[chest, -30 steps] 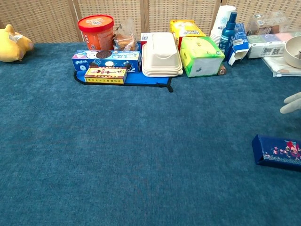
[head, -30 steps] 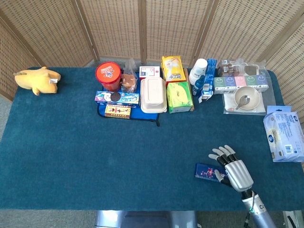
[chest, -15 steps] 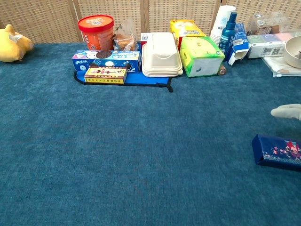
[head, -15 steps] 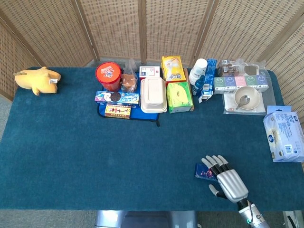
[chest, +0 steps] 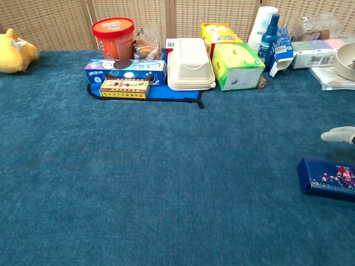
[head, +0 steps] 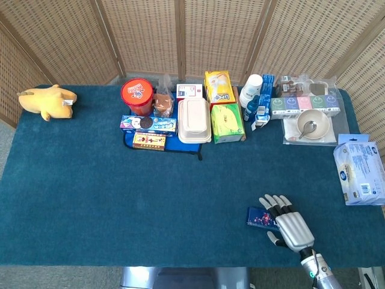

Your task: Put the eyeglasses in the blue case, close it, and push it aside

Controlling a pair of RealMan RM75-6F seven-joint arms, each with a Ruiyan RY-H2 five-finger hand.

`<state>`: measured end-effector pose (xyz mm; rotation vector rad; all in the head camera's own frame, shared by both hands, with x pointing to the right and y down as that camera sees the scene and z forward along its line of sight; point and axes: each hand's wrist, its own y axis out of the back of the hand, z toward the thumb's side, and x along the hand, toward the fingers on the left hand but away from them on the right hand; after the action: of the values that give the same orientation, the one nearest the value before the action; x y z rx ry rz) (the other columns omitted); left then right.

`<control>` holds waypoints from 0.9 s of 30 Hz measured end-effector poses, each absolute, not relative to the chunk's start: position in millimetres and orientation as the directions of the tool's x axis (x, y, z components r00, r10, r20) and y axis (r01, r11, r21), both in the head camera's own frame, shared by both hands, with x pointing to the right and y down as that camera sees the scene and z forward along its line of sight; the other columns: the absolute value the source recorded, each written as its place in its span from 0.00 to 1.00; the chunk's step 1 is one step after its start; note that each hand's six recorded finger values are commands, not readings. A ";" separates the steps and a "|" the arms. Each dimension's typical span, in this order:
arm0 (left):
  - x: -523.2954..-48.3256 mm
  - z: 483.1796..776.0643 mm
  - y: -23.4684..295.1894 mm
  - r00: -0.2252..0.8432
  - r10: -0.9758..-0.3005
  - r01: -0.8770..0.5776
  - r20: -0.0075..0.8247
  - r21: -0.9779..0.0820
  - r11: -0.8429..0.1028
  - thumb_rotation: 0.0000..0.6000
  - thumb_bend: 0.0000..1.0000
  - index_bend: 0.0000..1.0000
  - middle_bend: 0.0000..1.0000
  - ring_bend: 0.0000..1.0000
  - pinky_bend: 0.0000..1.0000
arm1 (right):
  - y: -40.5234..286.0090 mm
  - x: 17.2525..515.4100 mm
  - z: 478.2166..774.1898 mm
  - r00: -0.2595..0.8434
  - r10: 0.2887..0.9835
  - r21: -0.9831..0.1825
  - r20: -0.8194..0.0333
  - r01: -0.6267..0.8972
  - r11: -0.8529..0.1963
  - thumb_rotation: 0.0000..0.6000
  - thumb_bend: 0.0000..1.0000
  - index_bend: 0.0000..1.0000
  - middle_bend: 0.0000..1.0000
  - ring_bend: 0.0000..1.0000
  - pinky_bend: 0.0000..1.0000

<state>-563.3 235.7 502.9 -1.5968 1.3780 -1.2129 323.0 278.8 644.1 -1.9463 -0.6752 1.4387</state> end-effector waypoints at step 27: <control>-561.4 503.5 235.6 0.000 -0.977 -0.327 0.214 -0.923 -0.202 0.99 0.34 0.32 0.27 0.30 0.22 | 273.8 331.6 660.4 0.234 0.674 -0.686 -0.701 0.037 -0.727 1.00 0.35 0.04 0.10 0.00 0.04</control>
<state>-561.4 235.6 503.5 -1.6012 1.3720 -1.2197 331.6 273.8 660.4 -1.9689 -0.6495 1.5273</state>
